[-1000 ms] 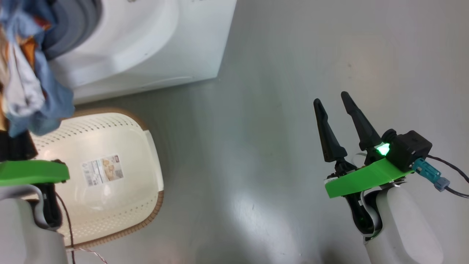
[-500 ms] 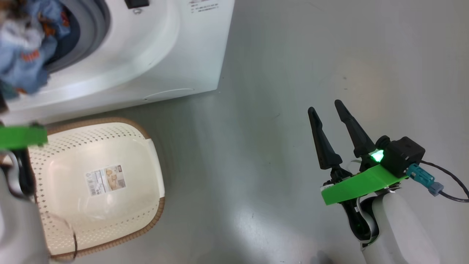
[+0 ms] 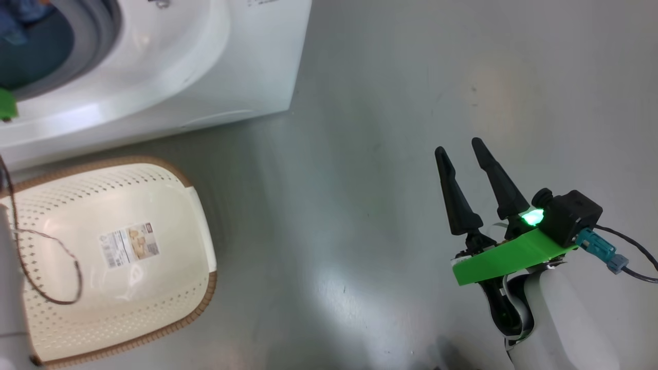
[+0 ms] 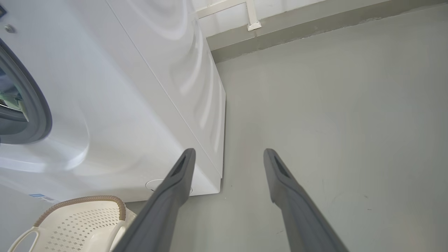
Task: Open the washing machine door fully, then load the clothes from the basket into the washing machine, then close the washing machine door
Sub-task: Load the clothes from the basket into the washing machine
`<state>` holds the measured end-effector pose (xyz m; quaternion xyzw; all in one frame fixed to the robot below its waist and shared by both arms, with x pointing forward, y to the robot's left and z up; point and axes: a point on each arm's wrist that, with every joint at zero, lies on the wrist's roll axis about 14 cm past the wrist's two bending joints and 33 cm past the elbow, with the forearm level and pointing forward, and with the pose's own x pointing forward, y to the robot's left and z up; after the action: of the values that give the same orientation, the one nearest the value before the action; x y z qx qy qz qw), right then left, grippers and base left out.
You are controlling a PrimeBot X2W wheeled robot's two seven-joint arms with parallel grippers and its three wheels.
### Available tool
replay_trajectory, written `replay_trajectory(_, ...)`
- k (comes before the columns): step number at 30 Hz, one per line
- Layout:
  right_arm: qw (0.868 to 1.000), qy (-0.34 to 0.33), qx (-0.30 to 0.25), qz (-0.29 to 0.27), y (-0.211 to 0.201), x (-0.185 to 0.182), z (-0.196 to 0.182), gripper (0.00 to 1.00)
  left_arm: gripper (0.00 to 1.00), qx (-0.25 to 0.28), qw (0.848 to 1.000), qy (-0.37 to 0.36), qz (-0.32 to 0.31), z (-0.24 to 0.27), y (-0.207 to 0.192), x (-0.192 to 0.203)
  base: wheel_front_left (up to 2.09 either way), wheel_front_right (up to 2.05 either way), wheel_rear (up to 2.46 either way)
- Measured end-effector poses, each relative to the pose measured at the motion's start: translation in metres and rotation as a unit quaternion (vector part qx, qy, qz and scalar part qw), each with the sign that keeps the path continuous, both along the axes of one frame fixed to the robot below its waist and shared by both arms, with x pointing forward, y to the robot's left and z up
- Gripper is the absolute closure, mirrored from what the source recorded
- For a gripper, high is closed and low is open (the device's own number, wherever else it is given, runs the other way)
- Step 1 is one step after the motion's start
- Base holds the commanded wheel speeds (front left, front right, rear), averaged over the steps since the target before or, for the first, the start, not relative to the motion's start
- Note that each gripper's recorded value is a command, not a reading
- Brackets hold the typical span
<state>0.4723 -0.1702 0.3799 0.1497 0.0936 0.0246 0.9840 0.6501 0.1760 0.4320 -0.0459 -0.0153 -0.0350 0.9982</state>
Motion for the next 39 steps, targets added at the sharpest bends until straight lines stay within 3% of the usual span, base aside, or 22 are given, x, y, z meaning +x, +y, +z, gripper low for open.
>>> replay_trajectory(8, 1.000, 0.024, -0.002, -0.004, -0.003, 0.000, -0.023, 0.00, 1.00, -0.017, 1.000, 0.020, 0.003, -0.017, 0.001, 0.030, 0.00, 0.00, 0.00)
replay_trajectory(29, 0.997, 0.071, 0.002, -0.001, -0.002, -0.004, -0.065, 0.00, 1.00, 0.004, 0.998, -0.050, -0.022, 0.017, -0.008, 0.103, 0.00, 0.00, 0.00)
replay_trajectory(39, 0.997, 0.082, -0.001, -0.001, -0.004, -0.007, -0.073, 0.00, 1.00, -0.001, 0.999, 0.010, -0.035, -0.020, -0.017, 0.111, 0.00, 0.00, 0.00)
